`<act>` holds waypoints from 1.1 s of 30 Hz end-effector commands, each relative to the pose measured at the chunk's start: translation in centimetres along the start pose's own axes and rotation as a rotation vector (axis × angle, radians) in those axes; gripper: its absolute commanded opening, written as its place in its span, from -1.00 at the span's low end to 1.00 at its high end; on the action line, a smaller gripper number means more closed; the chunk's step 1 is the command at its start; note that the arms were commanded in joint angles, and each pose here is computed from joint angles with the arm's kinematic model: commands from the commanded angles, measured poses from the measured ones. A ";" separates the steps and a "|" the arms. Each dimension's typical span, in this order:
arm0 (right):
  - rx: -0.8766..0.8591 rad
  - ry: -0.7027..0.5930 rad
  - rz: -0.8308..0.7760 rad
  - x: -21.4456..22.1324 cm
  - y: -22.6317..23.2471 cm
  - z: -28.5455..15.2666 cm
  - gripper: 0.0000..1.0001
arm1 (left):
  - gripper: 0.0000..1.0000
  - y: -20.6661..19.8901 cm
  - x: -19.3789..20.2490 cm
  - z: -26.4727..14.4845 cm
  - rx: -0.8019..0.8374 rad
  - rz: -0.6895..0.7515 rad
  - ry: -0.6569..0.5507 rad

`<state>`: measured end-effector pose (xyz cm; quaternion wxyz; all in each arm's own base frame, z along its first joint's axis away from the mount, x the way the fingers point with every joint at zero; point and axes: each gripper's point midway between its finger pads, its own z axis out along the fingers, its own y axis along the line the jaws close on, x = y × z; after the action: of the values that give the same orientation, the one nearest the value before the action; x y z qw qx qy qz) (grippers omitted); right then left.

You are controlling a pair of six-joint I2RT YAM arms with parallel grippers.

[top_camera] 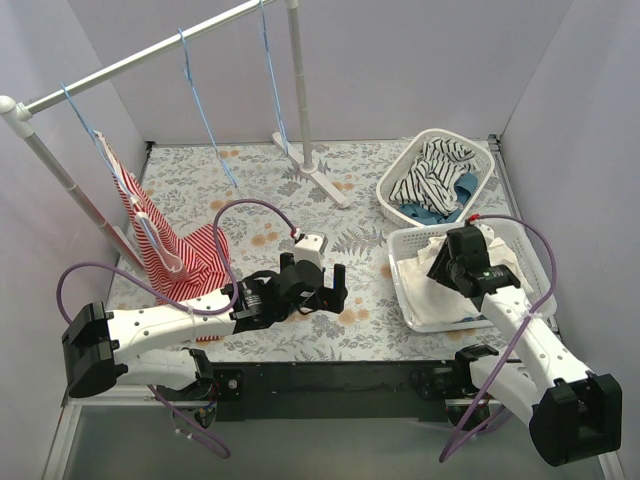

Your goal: Place the tank top on the hanger

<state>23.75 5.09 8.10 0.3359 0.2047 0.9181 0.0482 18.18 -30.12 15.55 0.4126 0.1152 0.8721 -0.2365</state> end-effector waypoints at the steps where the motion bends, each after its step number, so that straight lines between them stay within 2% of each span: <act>1: -0.087 -0.143 -0.002 -5.9 2.9 -3.3 0.05 | 0.96 -0.4 -1.7 -0.4 -0.006 -0.007 -0.043; 2: -0.090 -0.141 -0.022 -6.3 3.2 -3.5 0.14 | 0.96 -0.4 -1.9 -0.4 -0.010 -0.006 -0.047; 3: -0.097 -0.181 -0.023 -8.3 4.0 -4.3 0.18 | 0.96 -0.5 -1.9 -0.4 -0.010 -0.006 -0.047; 4: -0.108 -0.229 -0.019 -10.4 4.9 -5.3 0.31 | 0.96 -0.5 -2.0 -0.4 -0.010 -0.004 -0.047; 5: -0.095 -0.245 -0.047 -11.6 5.3 -4.7 0.38 | 0.96 -0.7 -2.1 -0.4 -0.008 -0.006 -0.048; 6: -0.086 -0.258 -0.073 -14.1 7.0 -3.8 0.39 | 0.97 -0.9 -2.3 -0.3 -0.002 0.000 -0.048; 9: -0.083 -0.251 -0.148 -17.6 9.1 -1.4 0.41 | 0.96 -1.0 -2.2 0.0 -0.016 0.018 -0.028; 12: -0.053 -0.217 -0.193 -21.1 10.7 3.2 0.43 | 0.96 -0.9 -2.3 0.0 -0.045 0.029 -0.011; 13: 0.044 -0.135 -0.222 -20.4 9.4 8.3 0.42 | 0.96 -0.7 -2.1 0.0 -0.053 0.024 -0.005; 17: 0.096 -0.093 -0.239 -20.0 8.5 11.5 0.40 | 0.96 -0.4 -1.7 0.0 -0.060 0.019 0.004; 22: 0.123 -0.095 -0.257 -20.9 8.3 13.0 0.24 | 0.96 0.0 -1.5 -0.1 -0.074 0.014 0.011; 23: 0.122 -0.085 -0.253 -21.1 7.9 13.1 0.03 | 0.96 0.0 -1.5 -0.2 -0.077 0.015 0.010; 25: 0.080 -0.086 -0.237 -21.9 8.7 12.7 -0.25 | 0.96 0.2 -1.5 -0.2 -0.084 0.015 0.008; 26: 0.069 -0.096 -0.232 -22.3 8.9 12.2 -0.49 | 0.96 0.3 -1.5 -0.3 -0.086 0.015 0.008; 28: 0.018 -0.127 -0.222 -23.4 10.0 10.5 -0.69 | 0.96 0.3 -1.8 -0.4 -0.087 0.014 0.000; 29: 0.009 -0.139 -0.218 -23.9 10.3 9.8 -0.87 | 0.96 0.2 -1.9 -0.5 -0.085 0.013 -0.002; 31: -0.022 -0.170 -0.210 -25.2 11.0 7.5 -0.97 | 0.96 0.2 -2.2 -0.6 -0.083 0.011 -0.009; 33: -0.047 -0.216 -0.209 -26.9 11.8 5.2 -0.97 | 0.96 0.1 -2.5 -0.7 -0.083 0.006 -0.020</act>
<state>49.17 4.13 13.36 0.3591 0.1066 0.9269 -0.0227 18.76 -29.84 15.39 0.4019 0.1169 0.8884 -0.1886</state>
